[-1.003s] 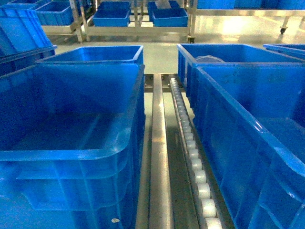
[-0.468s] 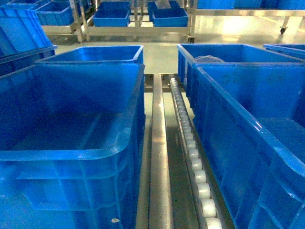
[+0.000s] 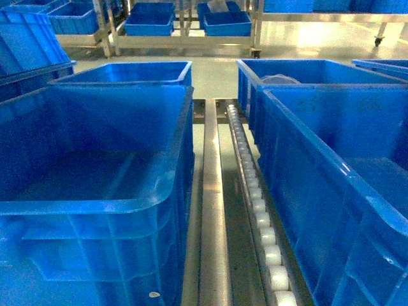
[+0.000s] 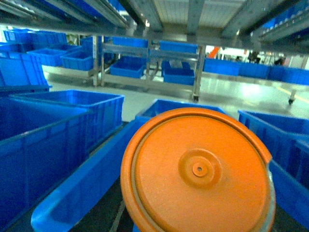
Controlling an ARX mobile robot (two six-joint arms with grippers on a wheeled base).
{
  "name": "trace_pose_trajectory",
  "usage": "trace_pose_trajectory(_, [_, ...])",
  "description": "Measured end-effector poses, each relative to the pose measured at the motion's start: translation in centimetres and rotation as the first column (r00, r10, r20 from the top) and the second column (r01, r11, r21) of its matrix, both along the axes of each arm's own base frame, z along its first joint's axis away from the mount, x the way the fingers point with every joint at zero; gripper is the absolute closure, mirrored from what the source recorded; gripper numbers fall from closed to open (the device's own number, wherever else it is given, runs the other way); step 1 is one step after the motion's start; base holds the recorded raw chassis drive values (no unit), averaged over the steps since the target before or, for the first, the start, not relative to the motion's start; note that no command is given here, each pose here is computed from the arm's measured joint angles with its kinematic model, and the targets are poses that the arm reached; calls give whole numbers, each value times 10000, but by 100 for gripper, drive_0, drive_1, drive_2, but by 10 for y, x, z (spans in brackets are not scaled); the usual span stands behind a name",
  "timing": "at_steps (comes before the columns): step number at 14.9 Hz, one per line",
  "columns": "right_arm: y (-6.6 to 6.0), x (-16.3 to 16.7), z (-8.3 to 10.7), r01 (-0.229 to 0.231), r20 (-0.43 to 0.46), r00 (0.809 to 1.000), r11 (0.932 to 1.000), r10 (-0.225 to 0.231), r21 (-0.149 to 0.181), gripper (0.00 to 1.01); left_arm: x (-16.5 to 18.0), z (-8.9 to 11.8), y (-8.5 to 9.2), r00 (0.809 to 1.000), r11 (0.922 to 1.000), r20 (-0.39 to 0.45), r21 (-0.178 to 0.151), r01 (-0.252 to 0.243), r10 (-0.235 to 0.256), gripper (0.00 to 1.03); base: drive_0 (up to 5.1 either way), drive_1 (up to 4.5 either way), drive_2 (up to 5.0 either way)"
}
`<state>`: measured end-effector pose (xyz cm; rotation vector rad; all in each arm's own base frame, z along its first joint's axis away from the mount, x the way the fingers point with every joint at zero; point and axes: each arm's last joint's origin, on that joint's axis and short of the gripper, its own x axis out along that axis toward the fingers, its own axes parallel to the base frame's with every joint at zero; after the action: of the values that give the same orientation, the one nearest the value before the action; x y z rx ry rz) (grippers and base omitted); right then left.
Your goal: Sort blue parts and orange caps into right shelf containers
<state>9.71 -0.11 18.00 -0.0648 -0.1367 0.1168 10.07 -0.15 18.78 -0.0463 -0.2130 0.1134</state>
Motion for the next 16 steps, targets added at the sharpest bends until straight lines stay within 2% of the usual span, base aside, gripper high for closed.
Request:
trace_pose_trajectory(1, [0, 4, 6, -82, 399, 9992, 9998, 89, -174, 58, 9, 2, -1, 9999, 9999, 31, 33, 121, -121, 61, 0, 0, 0])
trace_pose_trajectory(2, [-1, 15, 15, -21, 478, 9988, 9994, 37, -338, 58, 22, 4, -4, 9982, 9983, -186, 102, 579, -577, 61, 0, 0, 0])
trace_pose_trajectory(3, [-1, 31, 30, 92, 677, 9977, 9989, -60, -461, 58, 43, 17, -8, 9921, 9929, -468, 198, 1171, -1160, 61, 0, 0, 0])
trace_pose_trajectory(4, [1, 55, 49, 95, 988, 9951, 9984, -40, -551, 58, 76, 35, -11, 9800, 9824, -708, 30, 1869, -1862, 61, 0, 0, 0])
trace_pose_trajectory(5, [3, 89, 62, 317, 1095, 9937, 9976, -247, -623, 58, 115, 43, -12, 9655, 9733, -1239, -445, 2253, -2291, 61, 0, 0, 0])
trace_pose_trajectory(6, [4, 129, 61, 362, 340, 9988, 9975, -341, -613, 58, 156, 39, -12, 9482, 9720, -2207, -1071, 2092, -2284, 61, 0, 0, 0])
trace_pose_trajectory(7, [3, 163, 50, 707, -448, 9963, 9959, -733, -570, 58, 188, 25, -10, 9312, 9720, -2954, -1598, 1722, -2135, 61, 0, 0, 0])
trace_pose_trajectory(8, [0, 197, 28, 1157, -1537, 9807, 9924, -1207, -412, 58, 215, 7, -8, 9182, 9736, -3492, -1900, 1261, -1871, 55, 0, 0, 0])
trace_pose_trajectory(9, [-2, 207, 18, 1313, -1814, 9740, 9907, -1354, -343, 57, 221, 1, -8, 9149, 9737, -3599, -1947, 1182, -1830, 50, 0, 0, 0])
trace_pose_trajectory(11, [-2, 217, 4, 1539, -2158, 9638, 9876, -1568, -300, 48, 223, -4, -6, 9112, 9739, -3711, -1983, 1104, -1789, 41, 0, 0, 0])
trace_pose_trajectory(14, [-3, 218, -7, 1743, -2497, 9522, 9842, -1761, -297, 37, 218, -5, -6, 9105, 9737, -3723, -1993, 1107, -1797, 30, 0, 0, 0])
trace_pose_trajectory(16, [-3, 218, -2, 1775, -2239, 9585, 9840, -1764, -153, 11, 212, 8, -7, 9287, 9726, -3234, -1985, 1211, -1817, 5, 0, 0, 0])
